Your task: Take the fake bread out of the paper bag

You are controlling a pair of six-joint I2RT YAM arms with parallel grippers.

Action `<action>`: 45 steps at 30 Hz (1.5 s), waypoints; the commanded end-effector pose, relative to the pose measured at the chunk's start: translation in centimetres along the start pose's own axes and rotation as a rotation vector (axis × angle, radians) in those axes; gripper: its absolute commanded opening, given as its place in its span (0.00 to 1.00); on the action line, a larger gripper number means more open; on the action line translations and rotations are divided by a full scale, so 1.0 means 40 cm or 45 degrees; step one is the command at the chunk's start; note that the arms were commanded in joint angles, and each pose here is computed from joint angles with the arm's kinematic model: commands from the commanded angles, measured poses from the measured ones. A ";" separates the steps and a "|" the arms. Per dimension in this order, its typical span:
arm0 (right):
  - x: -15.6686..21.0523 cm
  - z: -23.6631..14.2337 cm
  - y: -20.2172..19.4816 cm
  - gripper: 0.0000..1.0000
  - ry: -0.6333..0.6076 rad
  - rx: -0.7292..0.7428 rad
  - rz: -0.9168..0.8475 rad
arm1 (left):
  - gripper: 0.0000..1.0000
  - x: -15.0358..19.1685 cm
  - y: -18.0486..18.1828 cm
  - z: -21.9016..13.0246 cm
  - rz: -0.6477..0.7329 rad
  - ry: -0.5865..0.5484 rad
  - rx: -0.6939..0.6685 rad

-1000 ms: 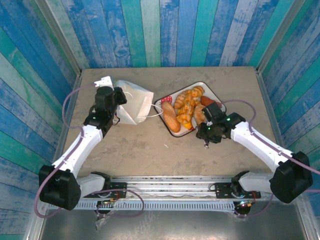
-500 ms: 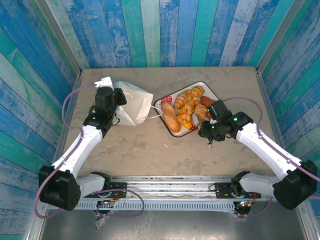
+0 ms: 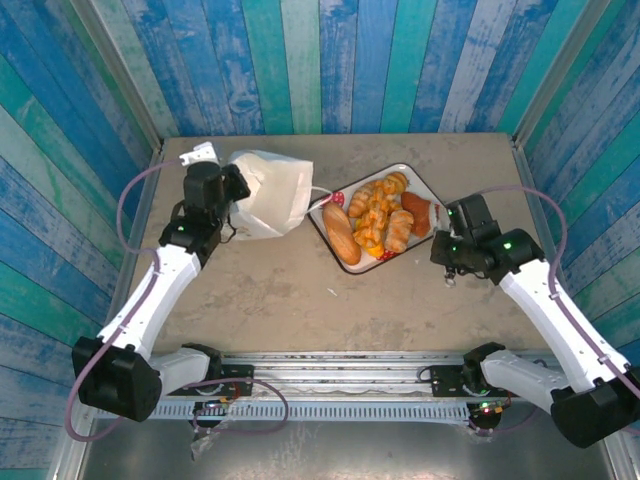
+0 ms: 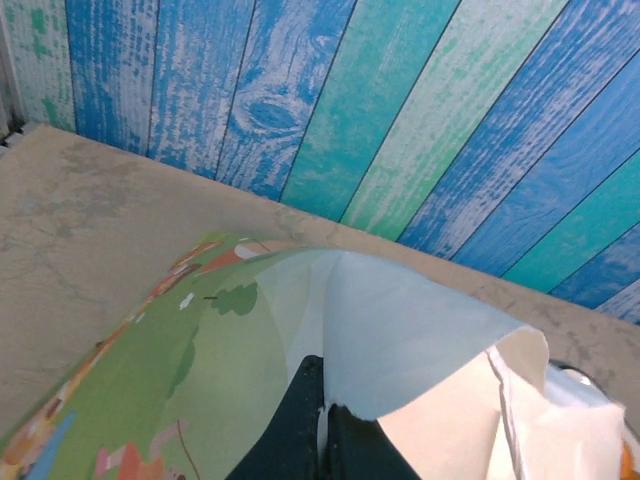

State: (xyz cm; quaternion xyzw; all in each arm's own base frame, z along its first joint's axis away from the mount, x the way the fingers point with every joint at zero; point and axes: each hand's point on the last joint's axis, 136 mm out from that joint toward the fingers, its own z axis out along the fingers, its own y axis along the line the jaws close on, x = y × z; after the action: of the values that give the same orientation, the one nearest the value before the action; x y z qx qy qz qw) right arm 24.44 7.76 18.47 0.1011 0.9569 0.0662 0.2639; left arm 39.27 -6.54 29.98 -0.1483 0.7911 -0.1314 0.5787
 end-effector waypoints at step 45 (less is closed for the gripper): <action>0.199 0.251 -0.182 0.40 0.148 0.244 0.181 | 0.35 0.053 0.068 0.167 -0.827 0.340 0.172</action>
State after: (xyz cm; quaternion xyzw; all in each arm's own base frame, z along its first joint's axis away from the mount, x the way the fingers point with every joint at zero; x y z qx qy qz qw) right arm 21.81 3.47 4.89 0.1718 0.9672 -0.0057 0.1872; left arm 44.07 -5.16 24.96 -0.3395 0.7565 -0.3797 0.4102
